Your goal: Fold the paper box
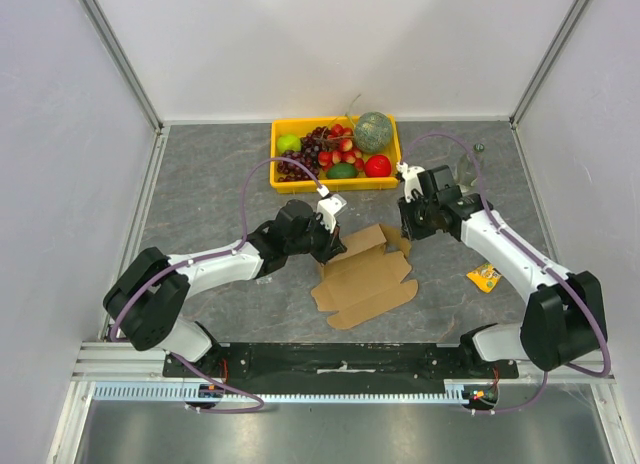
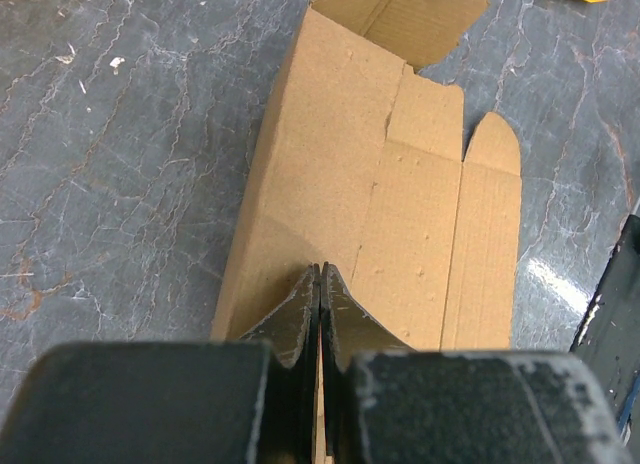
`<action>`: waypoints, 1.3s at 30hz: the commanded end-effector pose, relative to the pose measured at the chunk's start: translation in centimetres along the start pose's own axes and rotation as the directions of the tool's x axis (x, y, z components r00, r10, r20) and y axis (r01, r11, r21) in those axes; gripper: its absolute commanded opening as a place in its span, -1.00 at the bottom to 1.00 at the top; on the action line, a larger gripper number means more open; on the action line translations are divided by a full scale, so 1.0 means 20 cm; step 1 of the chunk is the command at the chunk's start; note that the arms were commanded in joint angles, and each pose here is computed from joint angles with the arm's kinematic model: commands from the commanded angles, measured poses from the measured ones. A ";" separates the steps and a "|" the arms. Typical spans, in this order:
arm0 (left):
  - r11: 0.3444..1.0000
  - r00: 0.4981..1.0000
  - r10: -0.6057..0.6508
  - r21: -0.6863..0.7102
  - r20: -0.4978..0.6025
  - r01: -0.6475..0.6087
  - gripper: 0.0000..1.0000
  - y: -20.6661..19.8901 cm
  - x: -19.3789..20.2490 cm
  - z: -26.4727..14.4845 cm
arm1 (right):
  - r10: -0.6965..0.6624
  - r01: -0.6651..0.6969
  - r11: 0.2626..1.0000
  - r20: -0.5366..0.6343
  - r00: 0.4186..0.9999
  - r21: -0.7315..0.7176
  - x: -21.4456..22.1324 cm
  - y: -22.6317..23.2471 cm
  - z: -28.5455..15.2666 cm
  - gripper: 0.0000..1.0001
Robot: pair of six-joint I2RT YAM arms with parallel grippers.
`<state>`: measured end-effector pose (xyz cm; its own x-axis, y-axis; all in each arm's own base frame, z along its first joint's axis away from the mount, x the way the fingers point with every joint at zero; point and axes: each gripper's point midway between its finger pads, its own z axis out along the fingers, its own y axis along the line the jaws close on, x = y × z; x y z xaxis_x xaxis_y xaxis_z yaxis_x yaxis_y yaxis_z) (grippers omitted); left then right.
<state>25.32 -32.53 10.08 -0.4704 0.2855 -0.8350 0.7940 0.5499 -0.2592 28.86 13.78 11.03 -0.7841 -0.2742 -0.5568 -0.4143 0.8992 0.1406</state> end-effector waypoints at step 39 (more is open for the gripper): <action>1.000 0.999 -0.021 0.001 -0.051 0.021 -0.96 -0.01 0.05 -0.02 | 0.429 -0.444 0.894 0.166 0.888 0.066 0.34 -0.06 0.21 -0.69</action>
<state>25.26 -32.50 10.00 -0.4763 0.2914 -0.8296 0.7921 0.5518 -0.2610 24.40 12.87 1.67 -0.8433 0.2043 -0.4971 0.0173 0.9348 0.3549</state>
